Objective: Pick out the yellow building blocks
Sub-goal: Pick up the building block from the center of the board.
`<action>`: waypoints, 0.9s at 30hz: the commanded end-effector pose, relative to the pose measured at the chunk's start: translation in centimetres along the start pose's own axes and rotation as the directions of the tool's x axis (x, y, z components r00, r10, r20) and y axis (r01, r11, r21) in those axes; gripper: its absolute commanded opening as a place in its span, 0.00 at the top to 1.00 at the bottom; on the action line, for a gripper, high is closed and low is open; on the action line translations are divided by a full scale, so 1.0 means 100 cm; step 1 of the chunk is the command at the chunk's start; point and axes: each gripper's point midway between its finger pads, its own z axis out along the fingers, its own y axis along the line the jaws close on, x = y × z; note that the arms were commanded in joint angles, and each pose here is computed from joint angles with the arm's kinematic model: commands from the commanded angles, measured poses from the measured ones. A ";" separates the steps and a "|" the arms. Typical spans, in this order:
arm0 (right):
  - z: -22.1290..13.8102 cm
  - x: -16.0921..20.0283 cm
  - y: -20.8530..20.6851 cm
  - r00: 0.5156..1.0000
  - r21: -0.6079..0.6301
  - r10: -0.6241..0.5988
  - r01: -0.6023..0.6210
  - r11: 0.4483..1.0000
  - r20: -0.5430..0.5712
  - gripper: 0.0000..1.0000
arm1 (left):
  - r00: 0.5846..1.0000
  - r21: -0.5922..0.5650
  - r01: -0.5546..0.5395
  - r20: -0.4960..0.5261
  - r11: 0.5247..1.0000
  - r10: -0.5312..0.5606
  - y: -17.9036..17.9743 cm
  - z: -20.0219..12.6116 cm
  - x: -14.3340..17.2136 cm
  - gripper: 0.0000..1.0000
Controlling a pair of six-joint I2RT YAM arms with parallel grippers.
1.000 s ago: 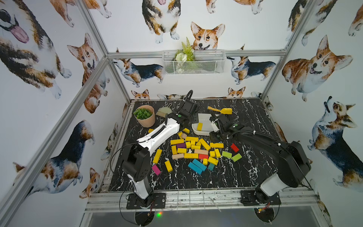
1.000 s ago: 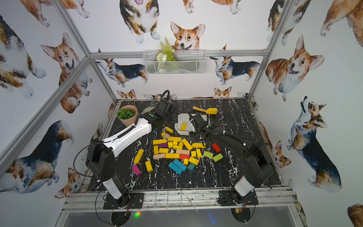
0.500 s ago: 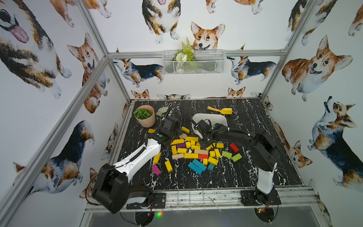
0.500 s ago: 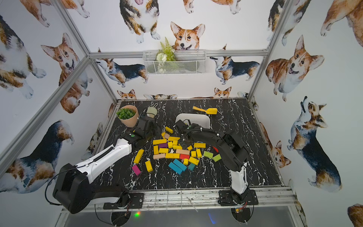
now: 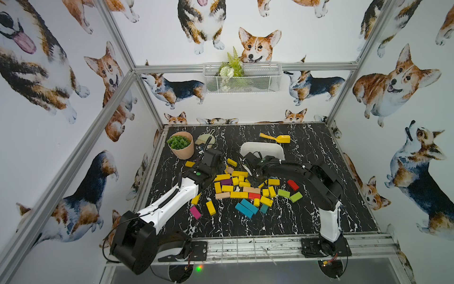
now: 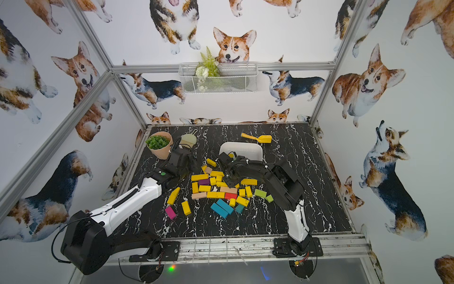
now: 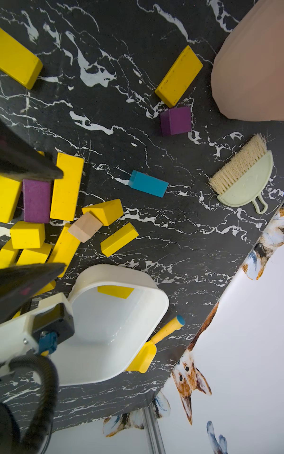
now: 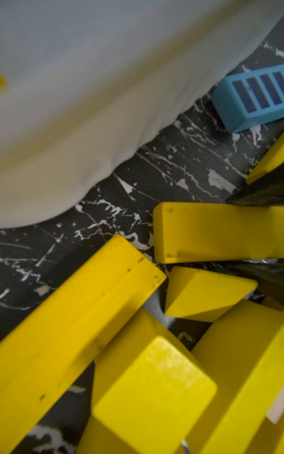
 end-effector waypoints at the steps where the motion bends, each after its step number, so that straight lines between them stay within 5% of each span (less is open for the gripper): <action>1: 0.004 0.001 0.001 1.000 0.003 0.010 -0.010 1.000 -0.012 0.64 | 0.999 0.018 0.020 0.032 1.000 -0.021 -0.005 -0.003 -0.009 0.43; 8: -0.005 -0.002 -0.003 0.999 0.021 0.032 -0.032 0.999 0.003 0.71 | 0.999 0.026 0.012 0.040 1.000 -0.013 -0.007 -0.006 -0.012 0.43; 16: -0.063 -0.020 -0.015 0.984 0.014 0.090 -0.094 0.996 0.153 0.74 | 0.998 0.004 -0.039 0.041 0.999 0.039 -0.008 -0.008 -0.019 0.44; 27: -0.108 -0.055 -0.043 0.909 -0.026 0.241 -0.247 0.969 0.341 0.76 | 0.997 -0.030 -0.025 0.075 0.999 0.027 0.011 -0.018 -0.018 0.43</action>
